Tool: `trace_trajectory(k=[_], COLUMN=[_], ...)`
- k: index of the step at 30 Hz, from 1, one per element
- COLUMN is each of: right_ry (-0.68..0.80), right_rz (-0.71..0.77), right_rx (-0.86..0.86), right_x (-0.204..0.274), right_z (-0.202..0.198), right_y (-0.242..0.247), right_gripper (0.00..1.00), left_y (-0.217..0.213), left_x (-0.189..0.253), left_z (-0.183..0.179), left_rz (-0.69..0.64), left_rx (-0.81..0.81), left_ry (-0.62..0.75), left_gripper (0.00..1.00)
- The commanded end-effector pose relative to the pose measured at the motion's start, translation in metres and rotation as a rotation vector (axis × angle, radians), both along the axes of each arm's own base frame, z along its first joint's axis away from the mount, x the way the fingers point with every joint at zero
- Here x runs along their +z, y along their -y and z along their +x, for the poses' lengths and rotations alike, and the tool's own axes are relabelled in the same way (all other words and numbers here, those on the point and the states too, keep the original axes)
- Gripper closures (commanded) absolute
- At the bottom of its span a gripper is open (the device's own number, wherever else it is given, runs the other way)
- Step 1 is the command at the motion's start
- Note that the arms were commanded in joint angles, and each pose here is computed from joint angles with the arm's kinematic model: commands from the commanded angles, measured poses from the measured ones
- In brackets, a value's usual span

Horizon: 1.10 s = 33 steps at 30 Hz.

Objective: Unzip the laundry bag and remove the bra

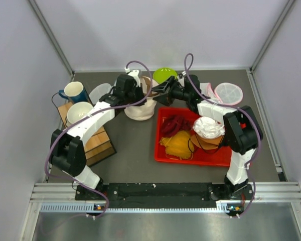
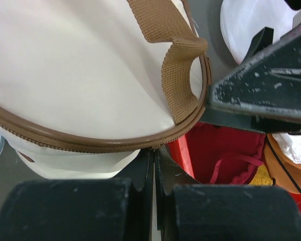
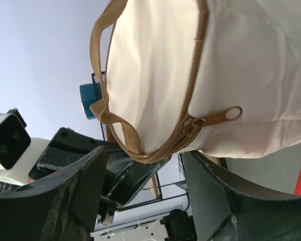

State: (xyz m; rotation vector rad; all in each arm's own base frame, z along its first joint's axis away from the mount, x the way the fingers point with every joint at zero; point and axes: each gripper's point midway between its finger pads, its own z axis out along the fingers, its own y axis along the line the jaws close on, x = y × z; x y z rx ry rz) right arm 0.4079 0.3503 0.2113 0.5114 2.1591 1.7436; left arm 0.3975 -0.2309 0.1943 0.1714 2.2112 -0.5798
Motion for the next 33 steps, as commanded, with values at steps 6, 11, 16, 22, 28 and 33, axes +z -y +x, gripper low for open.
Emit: trace_trajectory(k=[6,11,16,22,28,33], right_ry=[0.042,0.083,0.145,0.218,0.273,0.220], right_rz=[0.056,-0.041,-0.106,-0.162,-0.257,-0.354], right_rx=[-0.076,-0.069,0.013,0.101,0.095,-0.104], right_x=[0.016,0.003,0.006,0.011,0.014,0.007], right_z=[0.023,0.038,0.054,0.079,0.109,0.100], right_y=[-0.015,0.008,0.039,0.060,0.062,0.090], right_gripper=[0.77,1.00,1.00,1.00,1.00,0.28], left_y=[0.002,-0.018,-0.035,-0.062,-0.029,-0.028], left_x=[0.026,0.037,0.042,0.029,0.017,0.021], left_z=[-0.009,-0.007,-0.005,0.005,0.011,0.008], left_rz=[-0.033,0.022,0.071,0.075,-0.002,-0.031], left_rx=[-0.032,0.027,0.055,0.113,-0.010,0.029], left_ry=[0.069,0.115,0.149,0.124,0.057,0.034], left_gripper=[1.00,1.00,1.00,1.00,1.00,1.00])
